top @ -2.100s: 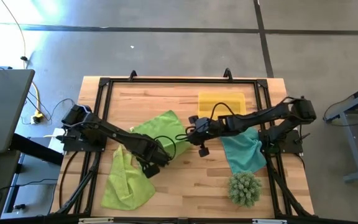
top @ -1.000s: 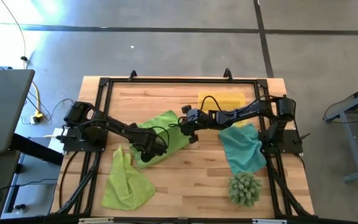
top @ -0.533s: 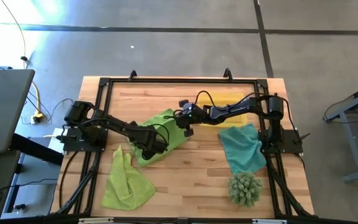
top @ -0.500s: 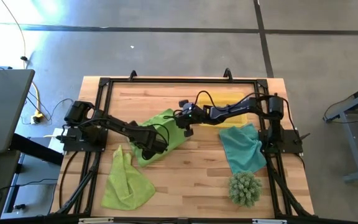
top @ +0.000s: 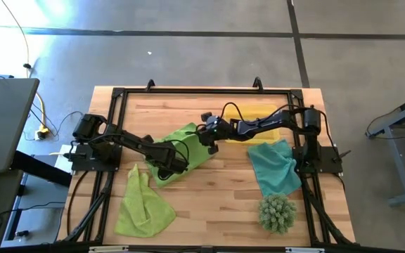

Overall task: Roll microfiber towels into tight, uniform cylinder then place into a basket
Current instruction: Fold the top green microfiber towel

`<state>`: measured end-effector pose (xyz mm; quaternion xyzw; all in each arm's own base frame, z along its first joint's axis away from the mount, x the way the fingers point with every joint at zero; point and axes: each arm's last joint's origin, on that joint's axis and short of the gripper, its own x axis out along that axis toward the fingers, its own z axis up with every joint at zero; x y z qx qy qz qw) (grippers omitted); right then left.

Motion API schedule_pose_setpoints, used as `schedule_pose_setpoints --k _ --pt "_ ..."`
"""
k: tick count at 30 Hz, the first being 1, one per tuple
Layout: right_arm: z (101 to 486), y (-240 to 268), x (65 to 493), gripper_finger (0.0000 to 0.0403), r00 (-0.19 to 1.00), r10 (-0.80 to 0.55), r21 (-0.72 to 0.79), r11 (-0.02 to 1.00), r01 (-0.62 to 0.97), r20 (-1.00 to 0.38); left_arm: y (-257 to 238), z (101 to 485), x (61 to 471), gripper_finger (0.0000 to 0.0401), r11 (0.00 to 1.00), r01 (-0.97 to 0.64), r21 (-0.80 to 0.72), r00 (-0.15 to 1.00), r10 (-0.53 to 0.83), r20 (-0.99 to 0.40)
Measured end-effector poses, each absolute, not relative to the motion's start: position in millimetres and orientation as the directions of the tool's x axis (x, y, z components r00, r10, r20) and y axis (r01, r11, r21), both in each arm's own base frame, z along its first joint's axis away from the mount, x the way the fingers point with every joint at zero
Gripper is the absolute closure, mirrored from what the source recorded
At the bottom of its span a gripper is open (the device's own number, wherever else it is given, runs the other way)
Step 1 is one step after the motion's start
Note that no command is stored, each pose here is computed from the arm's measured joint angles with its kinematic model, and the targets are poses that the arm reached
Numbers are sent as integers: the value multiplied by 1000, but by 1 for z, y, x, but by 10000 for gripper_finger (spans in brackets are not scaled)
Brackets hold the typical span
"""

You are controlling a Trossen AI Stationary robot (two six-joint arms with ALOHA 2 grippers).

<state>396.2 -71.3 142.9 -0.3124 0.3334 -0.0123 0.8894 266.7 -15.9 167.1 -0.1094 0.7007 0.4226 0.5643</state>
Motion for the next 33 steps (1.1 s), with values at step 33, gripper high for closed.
schedule_pose_setpoints --k 33 --pt "130 -87 399 403 785 -255 -588 792 -166 -565 0 167 268 401 609 -621 493 -343 354 -870"
